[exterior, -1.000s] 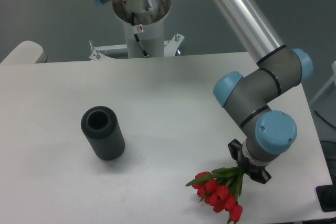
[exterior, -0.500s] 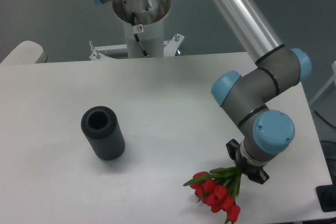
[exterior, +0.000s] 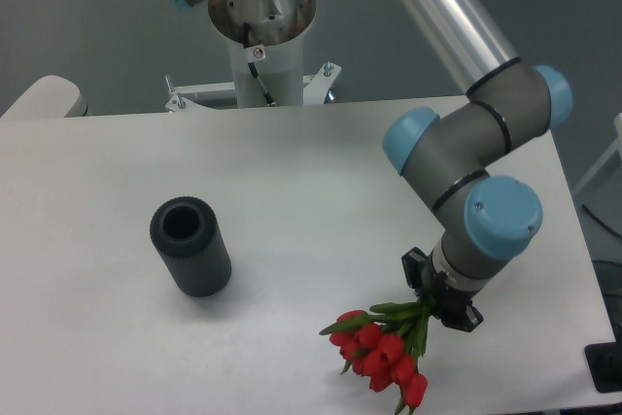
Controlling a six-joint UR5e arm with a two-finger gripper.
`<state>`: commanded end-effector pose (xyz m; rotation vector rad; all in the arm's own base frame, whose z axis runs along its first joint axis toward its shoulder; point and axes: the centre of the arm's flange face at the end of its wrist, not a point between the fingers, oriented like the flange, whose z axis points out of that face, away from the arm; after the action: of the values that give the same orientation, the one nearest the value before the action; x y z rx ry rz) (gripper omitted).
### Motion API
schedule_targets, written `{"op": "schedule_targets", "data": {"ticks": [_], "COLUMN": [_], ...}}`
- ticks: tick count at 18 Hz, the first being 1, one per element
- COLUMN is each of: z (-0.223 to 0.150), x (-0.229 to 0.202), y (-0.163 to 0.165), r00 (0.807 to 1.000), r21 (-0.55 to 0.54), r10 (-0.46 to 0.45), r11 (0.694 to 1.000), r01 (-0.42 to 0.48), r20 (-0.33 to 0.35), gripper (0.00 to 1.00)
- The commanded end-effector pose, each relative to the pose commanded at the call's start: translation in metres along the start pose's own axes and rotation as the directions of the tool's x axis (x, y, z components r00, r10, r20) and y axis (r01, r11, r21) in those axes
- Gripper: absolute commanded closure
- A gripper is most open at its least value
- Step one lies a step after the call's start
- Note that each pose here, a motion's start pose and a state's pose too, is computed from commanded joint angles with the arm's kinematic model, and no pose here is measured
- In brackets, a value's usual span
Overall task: Insert the flowers into the vase
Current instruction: 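Carry the tulips up and over to the black vase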
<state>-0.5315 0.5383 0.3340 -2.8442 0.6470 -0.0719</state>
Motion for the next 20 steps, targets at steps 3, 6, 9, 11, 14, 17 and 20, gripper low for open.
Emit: {"op": "schedule_targets", "data": {"ticks": [3,6,9,11,14,17,20], "z": [-0.03,-0.062,-0.089,-0.093,-0.099,-0.114,-0.127], "x": [0.011,0.023,0.036,0.055,0.077,0.094,0.107], "y": [-0.02,-0.045,-0.064,-0.075,-0.084,-0.092,-0.1], "r00": [0.998,0.991,0.984,0.985,0.986,0.984,0.982], "r21": [0.141,0.322,0.463,0.517,0.583,0.683,0.761], "r10": [-0.062,-0.135,-0.165,-0.143,-0.118,-0.085,-0.048], "r11": [0.988,0.937,0.868,0.838,0.795,0.71,0.626], "r01": [0.06,0.135,0.178,0.174,0.166,0.171,0.173], "r20": [0.01,-0.022,-0.068,-0.099,-0.12,-0.158,-0.184], "gripper": [1.0,1.0,1.0,1.0,1.0,1.0,1.0]}}
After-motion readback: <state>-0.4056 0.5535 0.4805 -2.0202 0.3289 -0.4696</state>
